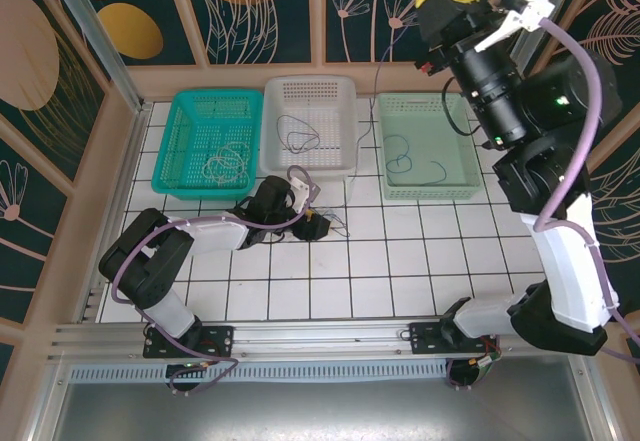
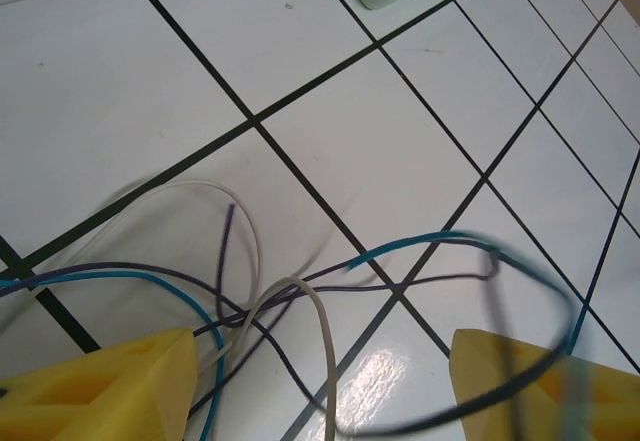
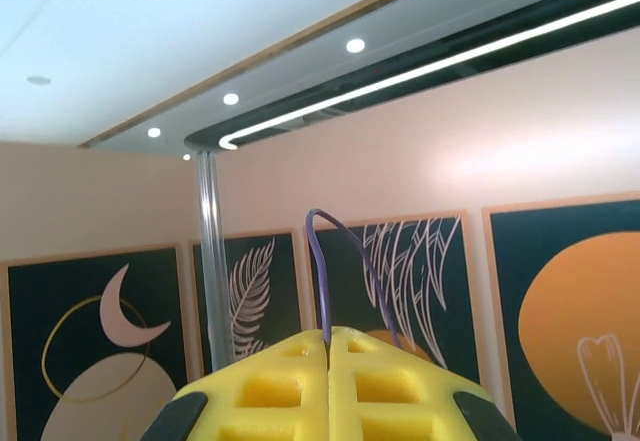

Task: Untangle the cables

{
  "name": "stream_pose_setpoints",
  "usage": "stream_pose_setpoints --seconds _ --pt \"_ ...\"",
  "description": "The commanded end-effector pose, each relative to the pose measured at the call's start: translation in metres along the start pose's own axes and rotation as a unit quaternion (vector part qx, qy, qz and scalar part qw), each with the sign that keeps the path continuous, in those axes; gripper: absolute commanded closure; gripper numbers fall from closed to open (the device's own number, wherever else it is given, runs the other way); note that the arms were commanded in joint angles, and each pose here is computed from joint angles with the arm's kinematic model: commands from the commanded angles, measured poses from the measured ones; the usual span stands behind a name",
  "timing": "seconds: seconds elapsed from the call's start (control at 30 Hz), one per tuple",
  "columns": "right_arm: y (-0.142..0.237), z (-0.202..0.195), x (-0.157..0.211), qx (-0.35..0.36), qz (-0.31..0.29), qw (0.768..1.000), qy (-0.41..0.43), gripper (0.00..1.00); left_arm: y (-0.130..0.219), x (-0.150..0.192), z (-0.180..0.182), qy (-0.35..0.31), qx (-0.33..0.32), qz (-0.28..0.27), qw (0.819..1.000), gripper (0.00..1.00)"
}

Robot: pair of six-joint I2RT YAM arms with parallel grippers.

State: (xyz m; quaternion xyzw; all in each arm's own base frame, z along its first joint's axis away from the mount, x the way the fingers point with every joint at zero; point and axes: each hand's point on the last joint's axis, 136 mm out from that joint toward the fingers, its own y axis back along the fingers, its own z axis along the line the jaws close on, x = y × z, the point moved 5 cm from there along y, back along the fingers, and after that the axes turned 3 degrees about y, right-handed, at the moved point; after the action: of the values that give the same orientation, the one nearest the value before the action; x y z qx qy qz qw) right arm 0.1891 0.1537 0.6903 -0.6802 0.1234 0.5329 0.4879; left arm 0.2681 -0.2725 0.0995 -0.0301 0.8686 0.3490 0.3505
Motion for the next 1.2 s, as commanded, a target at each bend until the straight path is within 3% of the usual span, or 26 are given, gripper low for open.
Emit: stream_pose_setpoints --seconds 0.0,0.13,0.4,0.47,0.73,0.93,1.17 --pt "0.021 -0.004 -0.040 0.005 -0.082 0.997 -0.010 1.00 0.001 0.005 0.004 -0.005 -0.018 0.008 1.000 0.33" --pt "0.016 -0.002 -0.028 -0.003 -0.061 0.998 -0.024 1.00 0.012 -0.008 -0.004 -0.015 -0.019 -0.014 1.000 0.31" --pt "0.007 -0.002 0.044 0.002 0.014 0.998 -0.054 1.00 0.063 -0.061 -0.047 -0.061 0.013 -0.116 0.991 0.22" --pt "0.002 -0.004 0.067 0.002 0.037 0.997 -0.063 1.00 0.077 -0.073 -0.057 -0.067 0.019 -0.143 0.987 0.14" --pt "-0.023 -0.008 0.123 -0.022 0.086 0.992 -0.093 1.00 0.130 -0.126 -0.097 -0.111 0.041 -0.250 0.961 0.03" --pt "-0.052 -0.020 0.147 -0.032 0.093 0.989 -0.108 1.00 0.147 -0.154 -0.096 -0.122 -0.019 -0.296 0.947 0.01" --pt "-0.089 -0.031 0.185 -0.042 0.109 0.986 -0.118 1.00 0.144 -0.153 -0.073 -0.092 -0.085 -0.304 0.944 0.01"
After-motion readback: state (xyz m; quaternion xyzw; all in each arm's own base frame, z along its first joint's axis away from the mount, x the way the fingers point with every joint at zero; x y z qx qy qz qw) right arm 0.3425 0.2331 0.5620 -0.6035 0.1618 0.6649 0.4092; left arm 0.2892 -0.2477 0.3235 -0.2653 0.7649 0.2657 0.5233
